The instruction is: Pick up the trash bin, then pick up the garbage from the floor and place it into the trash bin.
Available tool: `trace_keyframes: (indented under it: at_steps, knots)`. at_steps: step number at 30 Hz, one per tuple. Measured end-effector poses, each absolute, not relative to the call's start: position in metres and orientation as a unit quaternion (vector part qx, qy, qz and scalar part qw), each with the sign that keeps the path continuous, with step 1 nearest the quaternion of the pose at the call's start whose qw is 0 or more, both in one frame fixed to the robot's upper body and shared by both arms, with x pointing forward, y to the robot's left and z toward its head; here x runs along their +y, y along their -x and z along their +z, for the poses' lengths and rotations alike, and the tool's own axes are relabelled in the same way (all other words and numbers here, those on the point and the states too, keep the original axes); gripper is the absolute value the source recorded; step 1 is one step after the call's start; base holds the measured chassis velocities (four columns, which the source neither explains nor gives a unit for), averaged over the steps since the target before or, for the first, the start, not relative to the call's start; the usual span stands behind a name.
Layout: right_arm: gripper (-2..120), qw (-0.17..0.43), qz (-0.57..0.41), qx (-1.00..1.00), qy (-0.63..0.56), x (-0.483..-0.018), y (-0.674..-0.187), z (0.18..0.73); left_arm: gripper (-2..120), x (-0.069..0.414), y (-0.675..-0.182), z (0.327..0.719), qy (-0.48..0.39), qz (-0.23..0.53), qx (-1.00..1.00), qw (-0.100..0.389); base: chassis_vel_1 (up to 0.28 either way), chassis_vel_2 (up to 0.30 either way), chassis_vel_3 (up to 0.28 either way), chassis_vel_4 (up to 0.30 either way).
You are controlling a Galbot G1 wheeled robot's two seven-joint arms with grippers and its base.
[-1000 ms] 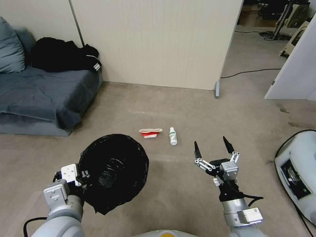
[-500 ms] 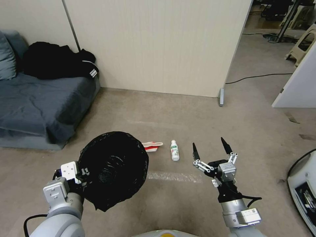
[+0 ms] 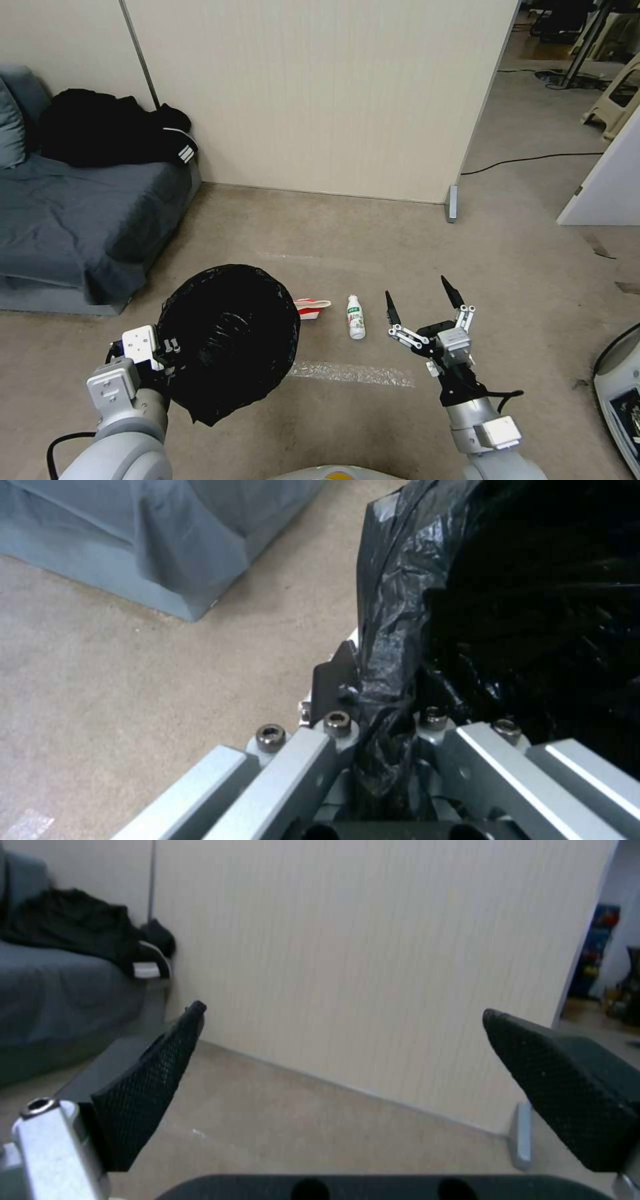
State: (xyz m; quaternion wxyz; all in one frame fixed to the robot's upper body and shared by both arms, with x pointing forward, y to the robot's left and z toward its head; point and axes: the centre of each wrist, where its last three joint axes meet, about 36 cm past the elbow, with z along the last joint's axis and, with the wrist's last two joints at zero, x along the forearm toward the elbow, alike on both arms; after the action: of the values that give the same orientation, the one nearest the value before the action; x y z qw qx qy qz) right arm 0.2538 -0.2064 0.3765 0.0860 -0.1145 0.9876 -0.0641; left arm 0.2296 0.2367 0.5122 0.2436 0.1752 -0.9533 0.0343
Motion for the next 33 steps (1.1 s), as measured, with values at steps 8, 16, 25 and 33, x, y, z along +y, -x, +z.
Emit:
trace_keyframes:
  at_steps: [8, 16, 25, 33]
  knots:
    - [100, -0.021, -0.017, 0.993, 0.114, -0.186, -0.293, 0.378, 0, 0.239, -0.23, 0.512, -0.175, 0.032, -0.954, 0.241, 0.0, 0.0, 0.0, 0.0]
    - [100, -0.127, 0.007, 0.981, 0.149, -0.173, -0.317, 0.365, 0, 0.24, -0.229, 0.512, -0.18, 0.03, -0.954, 0.239, 0.0, 0.0, 0.0, 0.0]
    - [100, -0.25, -0.012, 0.95, 0.185, -0.168, -0.347, 0.305, 0, 0.237, -0.226, 0.51, -0.186, 0.031, -0.951, 0.243, 0.0, 0.0, 0.0, 0.0]
    - [100, -0.297, -0.024, 0.938, 0.177, -0.175, -0.374, 0.262, 0, 0.238, -0.223, 0.508, -0.188, 0.029, -0.95, 0.248, 0.0, 0.0, 0.0, 0.0]
